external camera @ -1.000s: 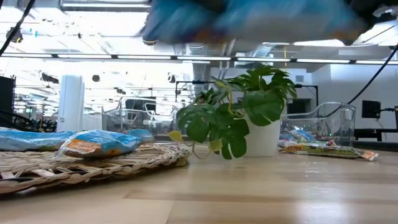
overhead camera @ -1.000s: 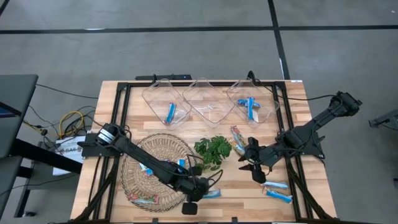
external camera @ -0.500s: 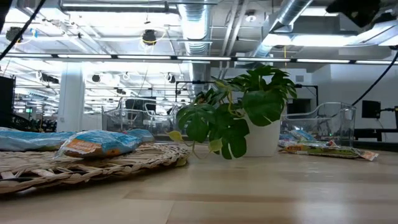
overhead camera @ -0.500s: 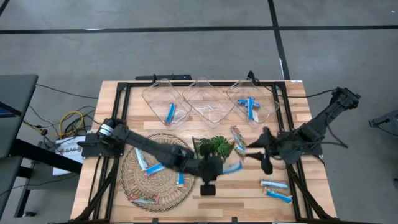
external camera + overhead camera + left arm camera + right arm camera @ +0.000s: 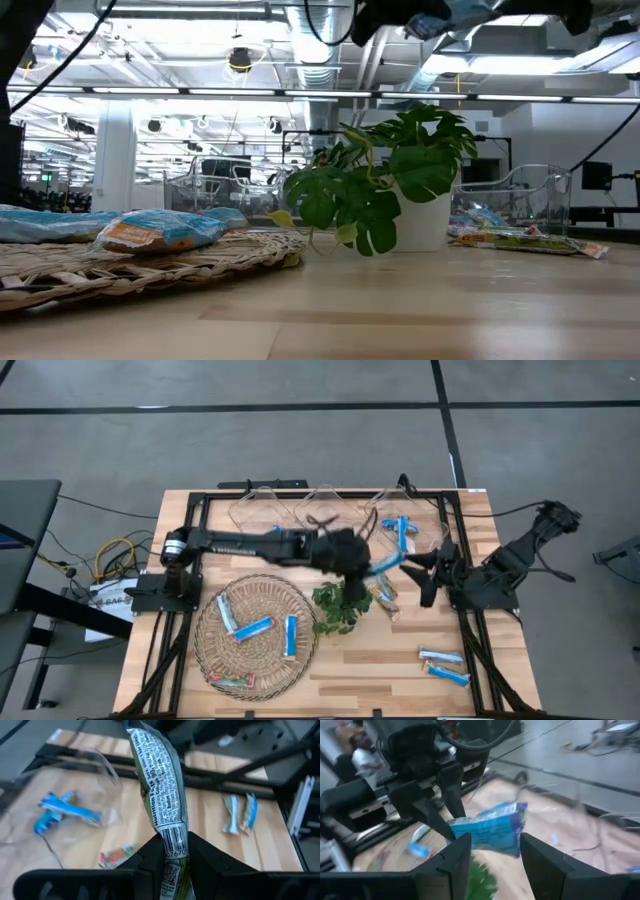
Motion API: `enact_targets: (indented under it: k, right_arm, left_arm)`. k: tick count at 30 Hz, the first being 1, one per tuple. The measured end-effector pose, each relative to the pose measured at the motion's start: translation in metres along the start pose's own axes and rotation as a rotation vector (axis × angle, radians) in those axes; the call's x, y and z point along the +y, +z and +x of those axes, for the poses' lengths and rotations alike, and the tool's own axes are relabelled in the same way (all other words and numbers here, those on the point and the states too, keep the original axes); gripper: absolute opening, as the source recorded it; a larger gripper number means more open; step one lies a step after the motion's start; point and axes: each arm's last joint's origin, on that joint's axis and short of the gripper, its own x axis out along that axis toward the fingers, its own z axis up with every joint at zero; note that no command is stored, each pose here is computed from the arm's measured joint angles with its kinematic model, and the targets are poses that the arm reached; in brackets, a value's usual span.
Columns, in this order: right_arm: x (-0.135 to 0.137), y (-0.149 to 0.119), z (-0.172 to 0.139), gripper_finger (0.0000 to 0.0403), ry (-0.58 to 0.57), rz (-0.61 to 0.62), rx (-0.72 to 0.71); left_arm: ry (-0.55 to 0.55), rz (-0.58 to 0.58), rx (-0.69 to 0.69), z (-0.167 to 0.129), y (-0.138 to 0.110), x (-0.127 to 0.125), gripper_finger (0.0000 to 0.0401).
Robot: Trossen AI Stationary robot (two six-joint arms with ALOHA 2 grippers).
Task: Pick and place Granola Bars by type
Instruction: Put the blue granola bar into the right transparent bin
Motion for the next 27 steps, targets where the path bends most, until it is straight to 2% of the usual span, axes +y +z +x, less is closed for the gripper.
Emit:
enact_targets:
  k: [3,8,13,17,22,27]
  right_arm:
    - [-0.007,0.007,0.003,0.0159,-0.047,0.045,-0.039]
    - [-0.02,0.018,0.008,0.0161,-0.102,0.11,-0.072]
    - [-0.028,0.023,0.016,0.0172,-0.126,0.118,-0.063]
    - [-0.029,0.031,0.022,0.0181,-0.094,0.132,-0.071]
    - [-0.026,0.042,0.028,0.0188,-0.022,0.125,-0.12]
    - [-0.028,0.048,0.033,0.0188,0.021,0.118,-0.125]
  left_arm:
    - [-0.026,-0.008,-0.054,0.0,0.008,0.016,0.0068]
    - [-0.038,0.003,-0.137,-0.001,0.018,0.028,0.0068]
    - [-0.016,0.022,-0.147,-0.001,0.02,0.038,0.0068]
    - [-0.009,0.031,-0.188,-0.002,0.024,0.044,0.0068]
    - [-0.065,0.035,-0.216,-0.003,0.028,0.047,0.0068]
    - [-0.069,0.04,-0.231,0.001,0.028,0.047,0.0068]
